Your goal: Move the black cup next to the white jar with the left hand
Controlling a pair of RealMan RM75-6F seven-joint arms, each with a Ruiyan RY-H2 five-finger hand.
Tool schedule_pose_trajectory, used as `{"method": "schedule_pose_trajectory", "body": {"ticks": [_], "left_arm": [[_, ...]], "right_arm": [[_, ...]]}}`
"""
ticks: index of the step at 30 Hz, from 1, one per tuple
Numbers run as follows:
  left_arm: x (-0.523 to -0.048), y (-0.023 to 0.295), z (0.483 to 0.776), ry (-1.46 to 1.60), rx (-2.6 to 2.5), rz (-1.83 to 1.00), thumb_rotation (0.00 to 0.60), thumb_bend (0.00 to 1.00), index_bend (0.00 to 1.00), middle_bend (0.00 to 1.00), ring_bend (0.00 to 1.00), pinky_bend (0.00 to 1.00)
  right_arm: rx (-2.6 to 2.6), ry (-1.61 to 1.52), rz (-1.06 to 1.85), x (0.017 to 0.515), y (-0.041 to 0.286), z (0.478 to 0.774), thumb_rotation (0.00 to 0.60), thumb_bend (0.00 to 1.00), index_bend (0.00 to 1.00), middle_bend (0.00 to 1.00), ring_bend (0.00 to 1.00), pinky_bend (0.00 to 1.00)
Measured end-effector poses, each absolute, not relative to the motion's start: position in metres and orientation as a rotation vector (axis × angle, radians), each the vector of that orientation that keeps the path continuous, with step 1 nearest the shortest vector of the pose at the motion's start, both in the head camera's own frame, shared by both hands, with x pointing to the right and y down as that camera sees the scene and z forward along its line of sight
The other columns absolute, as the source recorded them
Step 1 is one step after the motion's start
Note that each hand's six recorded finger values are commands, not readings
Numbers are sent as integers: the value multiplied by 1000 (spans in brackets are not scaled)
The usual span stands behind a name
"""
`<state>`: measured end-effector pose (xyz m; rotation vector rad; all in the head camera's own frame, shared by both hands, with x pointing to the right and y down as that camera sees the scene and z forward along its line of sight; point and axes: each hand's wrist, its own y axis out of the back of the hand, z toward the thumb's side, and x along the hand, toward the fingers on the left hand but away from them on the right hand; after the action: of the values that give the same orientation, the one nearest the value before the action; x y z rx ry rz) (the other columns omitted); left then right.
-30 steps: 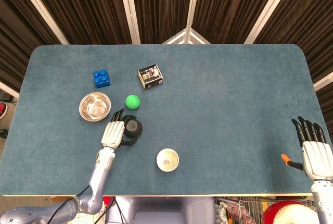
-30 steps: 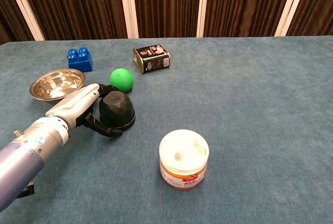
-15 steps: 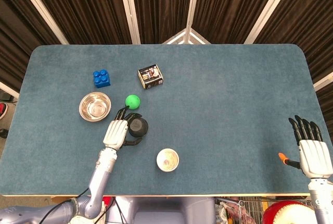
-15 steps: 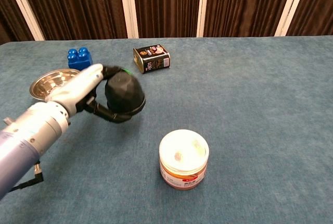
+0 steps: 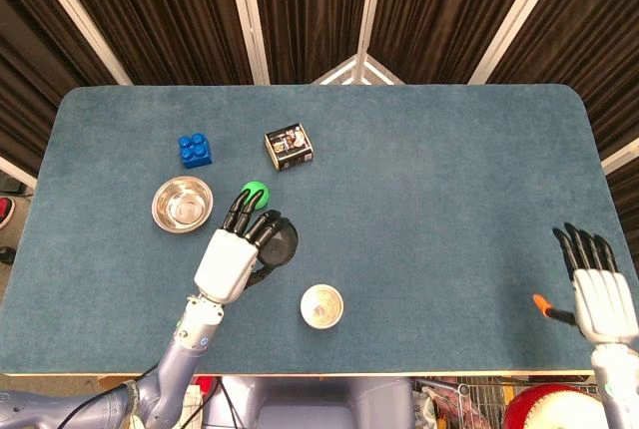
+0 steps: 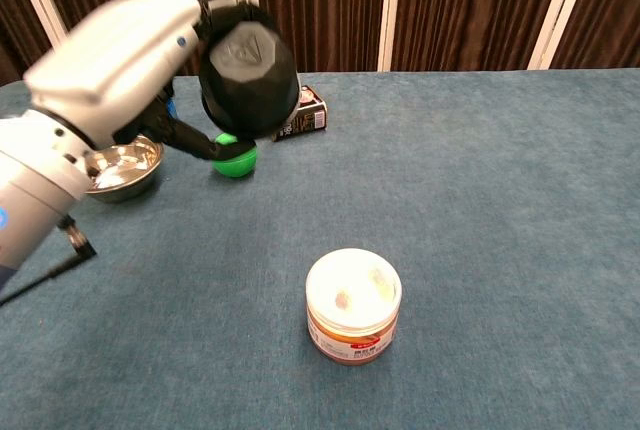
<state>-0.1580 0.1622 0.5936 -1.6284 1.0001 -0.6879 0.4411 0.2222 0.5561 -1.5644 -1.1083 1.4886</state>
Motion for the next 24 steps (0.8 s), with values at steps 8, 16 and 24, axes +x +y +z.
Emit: {"method": "schedule_pose_trajectory", "body": {"ticks": [8,16,24], "left_arm": [[-179,158,604,914,-1470,-691,600,457,432,461,0,0],[-179,155,613,1140,-2207,-821,600,458,432,460,0,0],[-169,168,605,1264,-3060,-841,600,458,432,459,0,0]], "right_arm": [[-1575,-1093,1488,445,226,554,600,185,31,3,16,11],[-1574,-1087,1494,447,225,554,600,184,32,3,16,11],[-1580,-1083,1487,446,223,554,600,185,31,3,16,11]]}}
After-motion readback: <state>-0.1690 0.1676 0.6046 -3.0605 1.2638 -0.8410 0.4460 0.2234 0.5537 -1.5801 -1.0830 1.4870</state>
